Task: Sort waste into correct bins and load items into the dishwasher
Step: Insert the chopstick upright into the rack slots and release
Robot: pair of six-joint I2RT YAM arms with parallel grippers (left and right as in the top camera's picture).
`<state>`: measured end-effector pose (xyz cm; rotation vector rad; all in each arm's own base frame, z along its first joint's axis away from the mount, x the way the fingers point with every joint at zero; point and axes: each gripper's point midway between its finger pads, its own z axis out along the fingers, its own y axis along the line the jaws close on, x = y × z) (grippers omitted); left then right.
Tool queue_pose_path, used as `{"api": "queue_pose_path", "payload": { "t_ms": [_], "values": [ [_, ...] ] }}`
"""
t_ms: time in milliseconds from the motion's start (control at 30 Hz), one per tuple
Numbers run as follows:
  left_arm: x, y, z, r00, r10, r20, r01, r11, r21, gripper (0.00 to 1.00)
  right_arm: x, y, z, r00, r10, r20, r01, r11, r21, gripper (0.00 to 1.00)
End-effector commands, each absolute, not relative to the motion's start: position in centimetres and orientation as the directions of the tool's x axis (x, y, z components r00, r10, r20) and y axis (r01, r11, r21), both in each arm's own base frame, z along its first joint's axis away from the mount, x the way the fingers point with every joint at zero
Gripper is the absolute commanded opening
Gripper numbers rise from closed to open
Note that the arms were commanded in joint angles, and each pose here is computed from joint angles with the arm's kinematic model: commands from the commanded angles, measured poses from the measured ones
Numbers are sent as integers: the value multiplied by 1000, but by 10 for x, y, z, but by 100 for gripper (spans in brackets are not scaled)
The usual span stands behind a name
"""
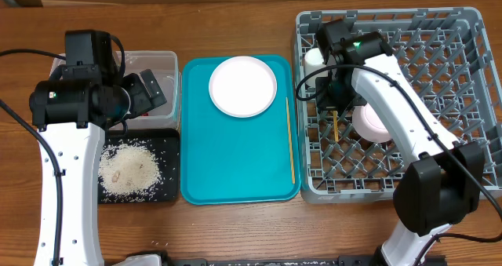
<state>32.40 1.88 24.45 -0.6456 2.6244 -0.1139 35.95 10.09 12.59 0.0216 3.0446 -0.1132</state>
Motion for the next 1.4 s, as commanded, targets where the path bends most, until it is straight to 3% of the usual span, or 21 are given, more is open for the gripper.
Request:
{"api": "queue_pose_path", "payload": {
  "t_ms": [0, 333, 700, 1367],
  "values": [
    [325, 22, 248, -787, -464, -405, -433, 885, -173, 100, 365, 94, 141, -990, 32, -139, 41, 997, -64, 4],
    [325, 22, 248, -787, -464, -405, -433, 885, -173, 100, 356, 65, 140, -992, 92, -87, 100, 991, -93, 4],
    [325, 22, 248, -787, -464, -405, -433, 885, -173, 100, 345, 63, 123, -999, 38, -31, 41, 994, -105, 4],
    [325, 22, 248, -787, -464, -405, -433, 885, -173, 100, 347, 67, 115, -999, 9, -37, 12, 996, -83, 4]
  ]
}}
